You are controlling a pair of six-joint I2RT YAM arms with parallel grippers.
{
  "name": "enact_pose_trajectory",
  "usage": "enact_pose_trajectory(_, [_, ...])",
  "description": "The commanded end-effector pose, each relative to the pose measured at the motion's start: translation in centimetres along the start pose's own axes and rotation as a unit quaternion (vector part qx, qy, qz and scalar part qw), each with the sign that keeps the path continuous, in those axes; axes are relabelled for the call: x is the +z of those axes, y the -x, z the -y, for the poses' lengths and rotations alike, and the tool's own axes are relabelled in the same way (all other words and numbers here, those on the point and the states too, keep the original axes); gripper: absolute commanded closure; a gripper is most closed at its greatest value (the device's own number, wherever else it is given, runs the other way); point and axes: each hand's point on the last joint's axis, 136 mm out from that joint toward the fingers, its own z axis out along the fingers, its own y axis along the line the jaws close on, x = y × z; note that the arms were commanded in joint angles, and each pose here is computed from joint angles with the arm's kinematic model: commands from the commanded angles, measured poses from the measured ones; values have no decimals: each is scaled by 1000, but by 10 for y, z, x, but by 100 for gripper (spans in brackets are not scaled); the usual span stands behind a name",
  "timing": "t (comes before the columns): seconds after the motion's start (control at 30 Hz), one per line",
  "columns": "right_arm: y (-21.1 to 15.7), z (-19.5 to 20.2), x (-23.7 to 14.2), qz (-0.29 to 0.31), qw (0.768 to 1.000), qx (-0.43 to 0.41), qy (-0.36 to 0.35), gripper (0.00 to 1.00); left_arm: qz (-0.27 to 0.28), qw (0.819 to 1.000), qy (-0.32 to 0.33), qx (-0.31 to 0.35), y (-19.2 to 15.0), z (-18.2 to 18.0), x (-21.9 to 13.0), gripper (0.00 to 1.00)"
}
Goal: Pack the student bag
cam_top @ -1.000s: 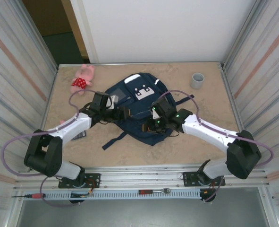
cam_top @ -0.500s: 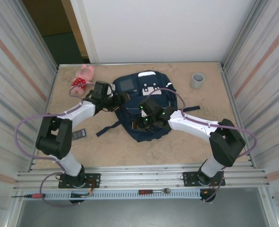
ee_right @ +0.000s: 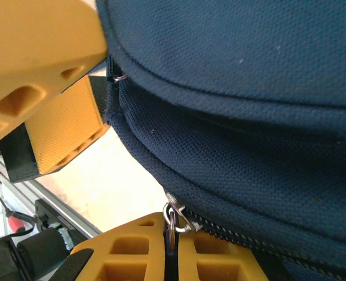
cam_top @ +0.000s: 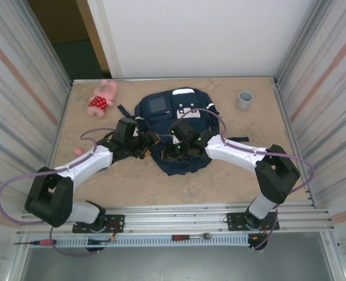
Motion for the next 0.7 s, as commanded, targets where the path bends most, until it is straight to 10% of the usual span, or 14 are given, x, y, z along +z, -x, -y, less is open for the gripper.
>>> enact_pose_trajectory(0.0, [4,-23,-6,4,999,-22,30,100,10,999,-10,-50,1,2,16,43])
enact_pose_trajectory(0.3, [-5,-11,-20,-16,999,-32,18,100,30,999,20,-7,21,3,18,98])
enact_pose_trajectory(0.67, [-2,55,-68,-42,998,-6,-37,100,42,993,92,69,50,-36,-18,100])
